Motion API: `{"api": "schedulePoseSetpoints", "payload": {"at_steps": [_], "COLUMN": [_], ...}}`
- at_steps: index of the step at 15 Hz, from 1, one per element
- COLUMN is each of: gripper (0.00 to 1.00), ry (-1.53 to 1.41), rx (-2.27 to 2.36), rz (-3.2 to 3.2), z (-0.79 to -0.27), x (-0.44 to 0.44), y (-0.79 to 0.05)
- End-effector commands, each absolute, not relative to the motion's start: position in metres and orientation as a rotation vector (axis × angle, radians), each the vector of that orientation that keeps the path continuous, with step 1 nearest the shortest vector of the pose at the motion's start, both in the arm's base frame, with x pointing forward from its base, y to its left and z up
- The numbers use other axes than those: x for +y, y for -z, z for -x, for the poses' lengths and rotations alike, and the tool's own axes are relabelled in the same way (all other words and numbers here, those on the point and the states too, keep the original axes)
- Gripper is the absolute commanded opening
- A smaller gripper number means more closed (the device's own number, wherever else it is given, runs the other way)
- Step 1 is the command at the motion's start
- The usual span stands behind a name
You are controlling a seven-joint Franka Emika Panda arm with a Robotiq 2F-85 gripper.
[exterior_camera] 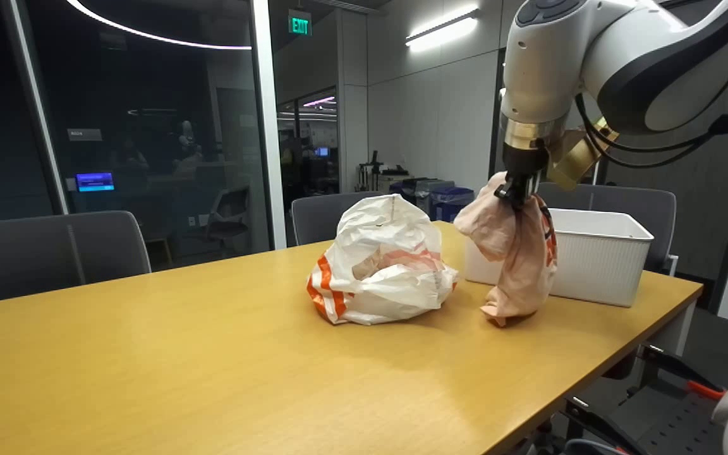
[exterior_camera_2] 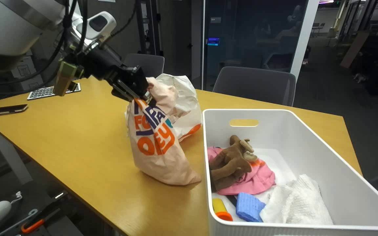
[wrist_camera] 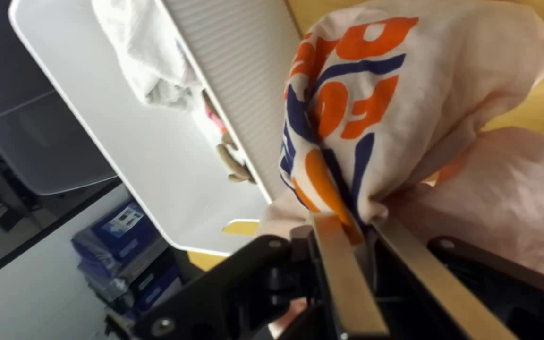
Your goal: Lift the pink laundry then fold it and put it in the plastic bag
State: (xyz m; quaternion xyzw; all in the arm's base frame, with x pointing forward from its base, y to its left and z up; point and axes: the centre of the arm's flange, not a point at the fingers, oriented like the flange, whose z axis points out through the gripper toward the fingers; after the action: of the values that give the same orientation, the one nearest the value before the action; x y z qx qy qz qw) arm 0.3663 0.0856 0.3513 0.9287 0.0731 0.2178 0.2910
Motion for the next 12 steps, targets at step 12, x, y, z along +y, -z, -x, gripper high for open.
{"api": "schedulePoseSetpoints", "payload": {"at_steps": [12], "gripper": [0.01], "ry": [0.005], "rx": [0.35], "rz": [-2.81], "z": [-0.351], "x": [0.066], "y": [-0.197]}}
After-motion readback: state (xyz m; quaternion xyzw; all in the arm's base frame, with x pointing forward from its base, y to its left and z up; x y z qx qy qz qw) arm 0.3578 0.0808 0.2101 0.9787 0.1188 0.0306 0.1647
